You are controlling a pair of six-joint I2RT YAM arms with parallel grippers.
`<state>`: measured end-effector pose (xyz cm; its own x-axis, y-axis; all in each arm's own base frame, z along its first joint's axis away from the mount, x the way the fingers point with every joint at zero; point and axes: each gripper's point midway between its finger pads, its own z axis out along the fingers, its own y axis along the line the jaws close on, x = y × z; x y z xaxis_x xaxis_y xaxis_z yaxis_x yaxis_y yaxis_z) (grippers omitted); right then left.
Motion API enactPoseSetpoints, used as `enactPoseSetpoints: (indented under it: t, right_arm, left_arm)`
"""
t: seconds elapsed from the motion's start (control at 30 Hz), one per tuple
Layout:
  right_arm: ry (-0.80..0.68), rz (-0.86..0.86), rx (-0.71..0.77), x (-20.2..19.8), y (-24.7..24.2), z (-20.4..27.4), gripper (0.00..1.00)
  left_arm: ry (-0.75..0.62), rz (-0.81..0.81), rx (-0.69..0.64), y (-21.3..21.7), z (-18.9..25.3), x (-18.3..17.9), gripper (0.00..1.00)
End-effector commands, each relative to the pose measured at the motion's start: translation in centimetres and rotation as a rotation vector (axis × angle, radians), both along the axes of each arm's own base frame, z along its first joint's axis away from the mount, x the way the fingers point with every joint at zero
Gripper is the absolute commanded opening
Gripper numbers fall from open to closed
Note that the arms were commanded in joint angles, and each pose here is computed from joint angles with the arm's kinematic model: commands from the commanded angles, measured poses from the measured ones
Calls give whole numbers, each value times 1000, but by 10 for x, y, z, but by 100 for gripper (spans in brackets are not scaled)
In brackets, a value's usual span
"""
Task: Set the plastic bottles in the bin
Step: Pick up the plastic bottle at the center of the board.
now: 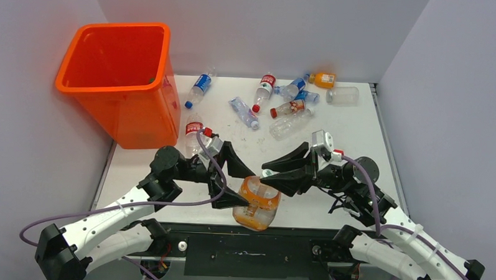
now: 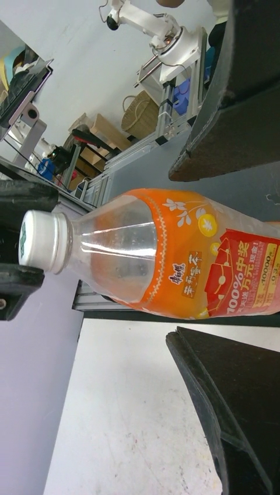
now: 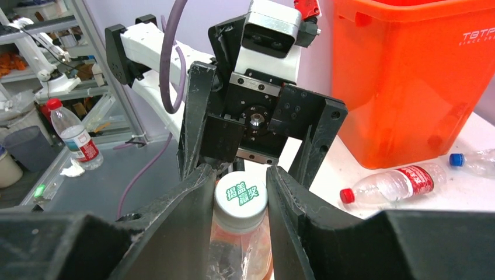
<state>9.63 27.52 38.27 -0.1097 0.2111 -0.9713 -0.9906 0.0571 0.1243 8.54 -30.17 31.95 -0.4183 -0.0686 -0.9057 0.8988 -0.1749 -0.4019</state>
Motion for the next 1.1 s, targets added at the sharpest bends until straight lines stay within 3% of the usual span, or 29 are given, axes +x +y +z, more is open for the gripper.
enactPoseSetpoints:
  t: [0.0, 0.3, 0.57, 0.9, 0.93, 0.97, 1.03, 1.07]
  right_arm:
    - [-21, 30, 117, -3, 3, 21, 5]
    - [44, 40, 184, 6, 14, 17, 5]
    - [59, 16, 194, 14, 17, 17, 5]
    - [84, -21, 171, 19, 17, 8, 5]
    - [87, -31, 168, 21, 16, 8, 11]
    - [97, -46, 163, 22, 15, 8, 26]
    - [121, -90, 155, 29, 12, 6, 72]
    - [138, -121, 147, 33, 10, 5, 85]
  left_arm:
    - [-75, -58, -130, 5, 27, -15, 96]
    - [-90, -77, -183, 4, 38, -22, 100]
    - [-80, -135, -165, 0, 31, -32, 70]
    - [-75, -144, -184, 0, 40, -36, 19]
    - [-81, -134, -192, 0, 42, -35, 13]
    - [-88, -120, -203, 0, 45, -34, 7]
    - [-105, -83, -223, 2, 51, -30, 0]
    - [-116, -51, -229, 2, 53, -26, 0]
